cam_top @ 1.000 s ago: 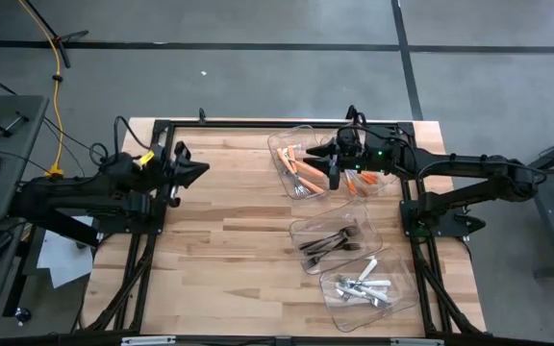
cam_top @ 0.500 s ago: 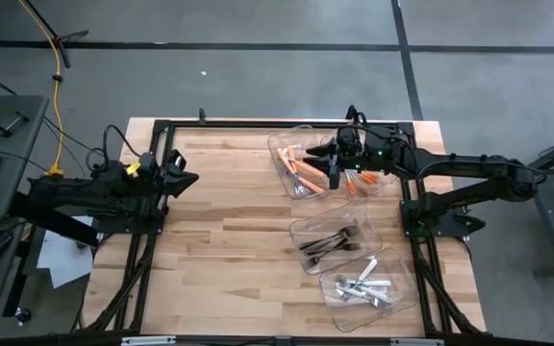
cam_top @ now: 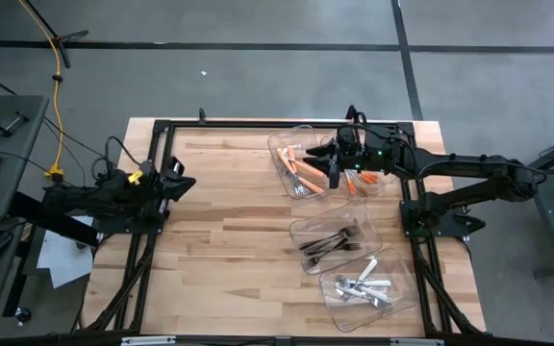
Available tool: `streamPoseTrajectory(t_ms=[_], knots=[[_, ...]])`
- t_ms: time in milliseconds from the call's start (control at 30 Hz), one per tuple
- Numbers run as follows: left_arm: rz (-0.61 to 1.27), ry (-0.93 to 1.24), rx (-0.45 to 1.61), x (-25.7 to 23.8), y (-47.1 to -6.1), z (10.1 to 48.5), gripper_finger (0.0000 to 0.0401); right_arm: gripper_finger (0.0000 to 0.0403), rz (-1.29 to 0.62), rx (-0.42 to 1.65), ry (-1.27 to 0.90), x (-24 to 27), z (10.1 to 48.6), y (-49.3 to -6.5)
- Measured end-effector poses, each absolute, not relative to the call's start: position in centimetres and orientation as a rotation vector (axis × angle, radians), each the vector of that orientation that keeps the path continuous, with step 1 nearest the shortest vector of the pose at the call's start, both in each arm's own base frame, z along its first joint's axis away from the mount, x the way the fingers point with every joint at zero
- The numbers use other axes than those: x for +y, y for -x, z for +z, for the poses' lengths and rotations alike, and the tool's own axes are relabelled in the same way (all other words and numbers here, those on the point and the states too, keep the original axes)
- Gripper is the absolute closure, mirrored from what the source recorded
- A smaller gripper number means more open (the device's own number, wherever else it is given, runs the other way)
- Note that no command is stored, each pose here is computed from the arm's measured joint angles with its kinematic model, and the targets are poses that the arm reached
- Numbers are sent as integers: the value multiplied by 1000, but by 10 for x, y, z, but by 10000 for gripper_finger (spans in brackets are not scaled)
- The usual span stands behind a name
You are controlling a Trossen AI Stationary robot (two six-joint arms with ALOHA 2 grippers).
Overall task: Sort silverware by color (type)
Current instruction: Return to Home Position
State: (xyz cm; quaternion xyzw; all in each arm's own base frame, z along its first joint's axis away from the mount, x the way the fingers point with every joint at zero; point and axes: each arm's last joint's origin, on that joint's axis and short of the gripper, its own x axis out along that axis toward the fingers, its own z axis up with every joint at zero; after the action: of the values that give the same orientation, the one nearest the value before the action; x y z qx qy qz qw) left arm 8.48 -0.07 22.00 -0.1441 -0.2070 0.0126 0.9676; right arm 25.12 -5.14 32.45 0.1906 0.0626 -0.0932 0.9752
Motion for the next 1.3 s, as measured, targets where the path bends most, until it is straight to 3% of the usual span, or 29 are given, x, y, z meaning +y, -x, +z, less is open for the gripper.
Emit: streamPoseTrajectory(t_ms=[433, 667, 800, 1000, 1300], knots=[[64, 354, -357, 0, -91, 199, 401, 261, -77, 243, -494, -45, 321, -240], [100, 505, -284, 1, -94, 191, 401, 264, -41, 328, -409, -37, 328, -209], [102, 514, -265, 1, -94, 189, 400, 294, -14, 324, -340, -29, 336, -186], [101, 514, -263, 1, -94, 189, 400, 390, 65, 272, -306, -13, 320, -152], [101, 514, -265, 1, -94, 189, 400, 400, 134, 9, -356, 0, 283, -124]])
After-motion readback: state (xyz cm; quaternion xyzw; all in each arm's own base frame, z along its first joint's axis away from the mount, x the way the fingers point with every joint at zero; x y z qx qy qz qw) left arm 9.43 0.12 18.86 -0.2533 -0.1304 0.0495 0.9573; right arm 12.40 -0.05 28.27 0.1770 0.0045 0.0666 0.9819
